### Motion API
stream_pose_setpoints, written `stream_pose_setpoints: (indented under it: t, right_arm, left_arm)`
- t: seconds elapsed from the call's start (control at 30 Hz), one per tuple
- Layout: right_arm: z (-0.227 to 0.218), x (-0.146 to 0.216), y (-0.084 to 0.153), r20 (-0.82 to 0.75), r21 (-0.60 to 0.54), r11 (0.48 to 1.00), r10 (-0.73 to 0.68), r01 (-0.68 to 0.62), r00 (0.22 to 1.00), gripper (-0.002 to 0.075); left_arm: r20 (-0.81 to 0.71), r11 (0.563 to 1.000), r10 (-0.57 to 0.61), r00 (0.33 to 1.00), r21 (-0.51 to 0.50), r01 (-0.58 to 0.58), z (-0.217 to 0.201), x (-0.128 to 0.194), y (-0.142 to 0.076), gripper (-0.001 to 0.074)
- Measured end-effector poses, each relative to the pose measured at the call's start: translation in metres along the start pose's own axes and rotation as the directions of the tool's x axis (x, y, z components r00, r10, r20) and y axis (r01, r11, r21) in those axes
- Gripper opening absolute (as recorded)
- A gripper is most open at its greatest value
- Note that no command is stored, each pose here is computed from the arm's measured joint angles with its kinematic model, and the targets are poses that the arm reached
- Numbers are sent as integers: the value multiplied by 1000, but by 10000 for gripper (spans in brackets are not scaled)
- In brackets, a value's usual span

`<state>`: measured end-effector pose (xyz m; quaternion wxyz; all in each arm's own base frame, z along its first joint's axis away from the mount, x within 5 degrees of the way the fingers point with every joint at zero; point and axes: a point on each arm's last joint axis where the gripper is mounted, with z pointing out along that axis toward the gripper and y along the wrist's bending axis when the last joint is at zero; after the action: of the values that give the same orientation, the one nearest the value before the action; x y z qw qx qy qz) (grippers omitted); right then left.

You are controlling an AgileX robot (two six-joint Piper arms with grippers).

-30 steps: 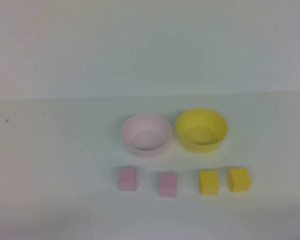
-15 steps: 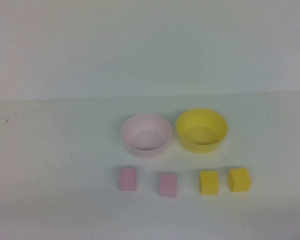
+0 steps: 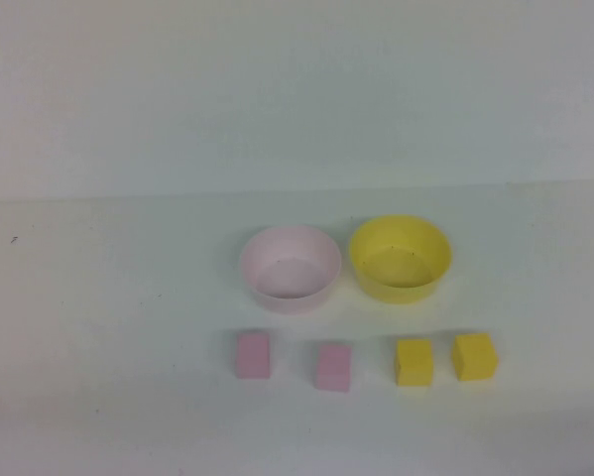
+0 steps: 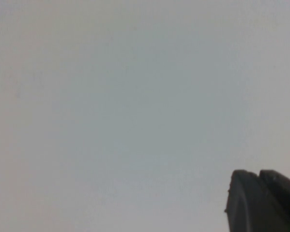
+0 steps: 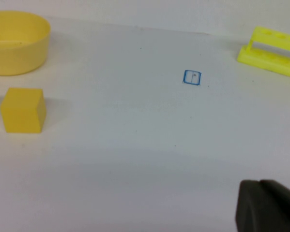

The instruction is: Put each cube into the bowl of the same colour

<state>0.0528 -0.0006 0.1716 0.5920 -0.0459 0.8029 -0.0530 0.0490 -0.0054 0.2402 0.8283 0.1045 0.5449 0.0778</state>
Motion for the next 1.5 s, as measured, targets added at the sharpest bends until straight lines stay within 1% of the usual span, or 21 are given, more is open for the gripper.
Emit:
stream_pose_setpoints:
  t: [0.17,0.2,0.27,0.3,0.37,0.43,0.47,0.5,0.6,0.63,0.83,0.9,0.97,1.03,1.07,1.1,1.17,1.23,1.3,1.37,1.5]
  right_arm:
    - [0,0,0,0,0,1000,0,0,1000,-2]
    - [0,0,0,0,0,1000,0,0,1000,-2]
    - [0,0,0,0,0,1000,0,0,1000,-2]
    - [0,0,0,0,0,1000,0,0,1000,-2]
    - [0,0,0,0,0,1000,0,0,1000,-2]
    - [0,0,0,0,0,1000,0,0,1000,-2]
    - [0,0,0,0,0,1000,0,0,1000,-2]
    - [0,0,0,0,0,1000,0,0,1000,-2]
    - [0,0,0,0,0,1000,0,0,1000,-2]
    - [0,0,0,0,0,1000,0,0,1000,-2]
    - [0,0,0,0,0,1000,0,0,1000,-2]
    - [0,0,0,0,0,1000,0,0,1000,-2]
    - [0,0,0,0,0,1000,0,0,1000,-2]
    - [0,0,0,0,0,1000,0,0,1000,-2]
    - [0,0,0,0,0,1000,0,0,1000,-2]
    - [0,0,0,0,0,1000,0,0,1000,-2]
    - [0,0,0,0,0,1000,0,0,1000,-2]
    - [0,0,0,0,0,1000,0,0,1000,-2]
    - [0,0,0,0,0,1000,0,0,1000,-2]
    - [0,0,0,0,0,1000,0,0,1000,-2]
    - [0,0,0,0,0,1000,0,0,1000,-2]
  left_arm:
    - [3,1000,-13,1000,-1,13,0,0,0,0]
    - [6,999,-47,999,-2,47,0,-1,0,0]
    - [17,971,-240,971,-1,240,0,-2,0,0]
    - [25,930,-367,930,2,367,0,-2,1,0]
    - [45,796,-605,795,18,605,0,-4,1,0]
    - [59,684,-729,681,44,728,0,-7,1,0]
    - [73,659,-752,655,69,749,0,-9,1,0]
    - [96,661,-751,654,103,744,-1,-13,0,0]
    - [149,725,-685,713,239,646,-4,-25,-7,0]
    - [133,732,-672,728,263,628,-4,-27,-9,0]
    - [-15,740,-664,748,134,659,11,-48,2,0]
    - [-44,752,-645,763,139,644,19,-56,2,0]
    - [-68,750,-629,775,210,627,27,-66,-1,0]
    - [-136,749,-557,819,345,566,37,-75,-13,0]
    - [-181,732,-510,841,422,534,42,-78,-20,0]
    - [-236,707,-439,867,505,495,47,-79,-28,0]
    - [-334,626,-296,895,639,446,56,-80,-41,0]
    - [-391,503,-195,900,748,433,66,-86,-49,0]
    - [-400,395,-157,903,813,428,78,-94,-53,0]
    - [-402,332,-164,901,837,434,93,-100,-53,0]
    - [-462,257,-388,798,777,574,122,-118,-49,0]
